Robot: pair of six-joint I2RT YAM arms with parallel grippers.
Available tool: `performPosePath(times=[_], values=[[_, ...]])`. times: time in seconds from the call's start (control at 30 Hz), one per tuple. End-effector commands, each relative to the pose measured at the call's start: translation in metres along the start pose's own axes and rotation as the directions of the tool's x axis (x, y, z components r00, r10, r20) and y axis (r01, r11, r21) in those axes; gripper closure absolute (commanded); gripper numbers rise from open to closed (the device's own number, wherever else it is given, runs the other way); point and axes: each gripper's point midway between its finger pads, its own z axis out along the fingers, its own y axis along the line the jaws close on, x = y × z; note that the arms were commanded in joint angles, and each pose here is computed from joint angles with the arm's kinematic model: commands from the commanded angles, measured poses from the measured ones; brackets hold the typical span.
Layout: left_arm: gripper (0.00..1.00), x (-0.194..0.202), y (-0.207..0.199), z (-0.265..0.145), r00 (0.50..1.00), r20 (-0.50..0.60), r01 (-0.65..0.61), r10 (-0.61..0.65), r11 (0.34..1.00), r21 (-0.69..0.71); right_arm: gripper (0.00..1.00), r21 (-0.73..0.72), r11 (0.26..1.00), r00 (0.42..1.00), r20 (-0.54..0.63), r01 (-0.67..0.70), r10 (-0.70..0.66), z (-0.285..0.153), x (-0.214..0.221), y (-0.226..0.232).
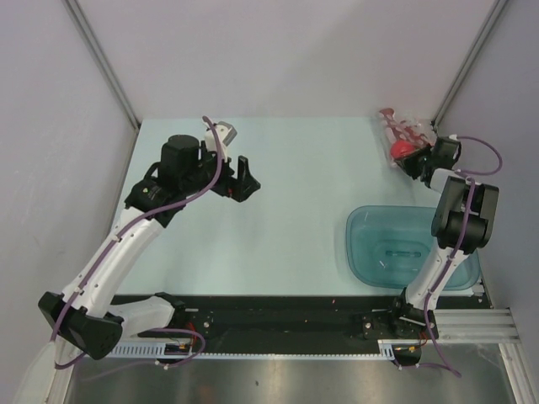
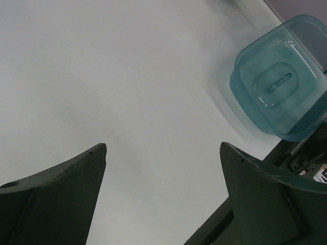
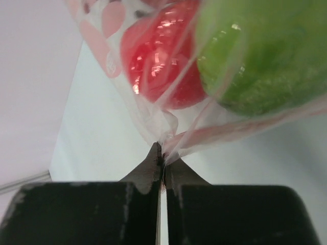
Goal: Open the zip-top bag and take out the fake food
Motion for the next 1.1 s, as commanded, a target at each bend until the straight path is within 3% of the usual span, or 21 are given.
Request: performPosePath(times=[0.0,0.2,0.47,0.53,0.6,0.63,0.73,0.9,1.07], values=[[0.04,-0.012,-0.017,-0.005,0.998,0.043,0.034,-0.037,0.997,0.067,1.00,-0.138,0.986,0.991,-0.079,0.095,-0.107,-0.019,0.032,0.073],[0.04,-0.006,-0.017,0.009,0.996,0.001,0.086,-0.086,0.992,0.092,1.00,-0.230,0.969,0.955,-0.253,0.094,-0.153,-0.035,0.113,0.114],[0.08,0.023,-0.020,0.045,0.967,-0.157,0.228,-0.200,0.955,0.190,0.94,-0.311,0.948,0.804,-0.547,0.063,-0.233,-0.078,0.248,0.141],[0.10,0.029,-0.022,0.051,0.958,-0.181,0.257,-0.221,0.944,0.208,0.87,-0.325,0.944,0.783,-0.570,0.064,-0.249,-0.090,0.263,0.143],[0.11,0.035,-0.027,0.058,0.942,-0.217,0.305,-0.255,0.922,0.239,0.69,-0.308,0.949,0.747,-0.617,0.061,-0.248,-0.102,0.277,0.136],[0.12,0.042,-0.028,0.062,0.933,-0.236,0.328,-0.272,0.914,0.241,0.55,-0.317,0.947,0.730,-0.633,0.058,-0.256,-0.106,0.279,0.136],[0.15,0.050,-0.035,0.070,0.908,-0.260,0.398,-0.330,0.873,0.282,0.31,-0.306,0.947,0.703,-0.654,0.093,-0.280,-0.118,0.282,0.131],[0.18,0.054,-0.039,0.084,0.854,-0.280,0.511,-0.439,0.809,0.291,0.11,-0.234,0.942,0.691,-0.640,0.242,-0.337,-0.139,0.267,0.114],[0.19,0.056,-0.037,0.110,0.795,-0.297,0.602,-0.529,0.748,0.280,0.09,-0.147,0.934,0.700,-0.626,0.326,-0.343,-0.157,0.256,0.093]])
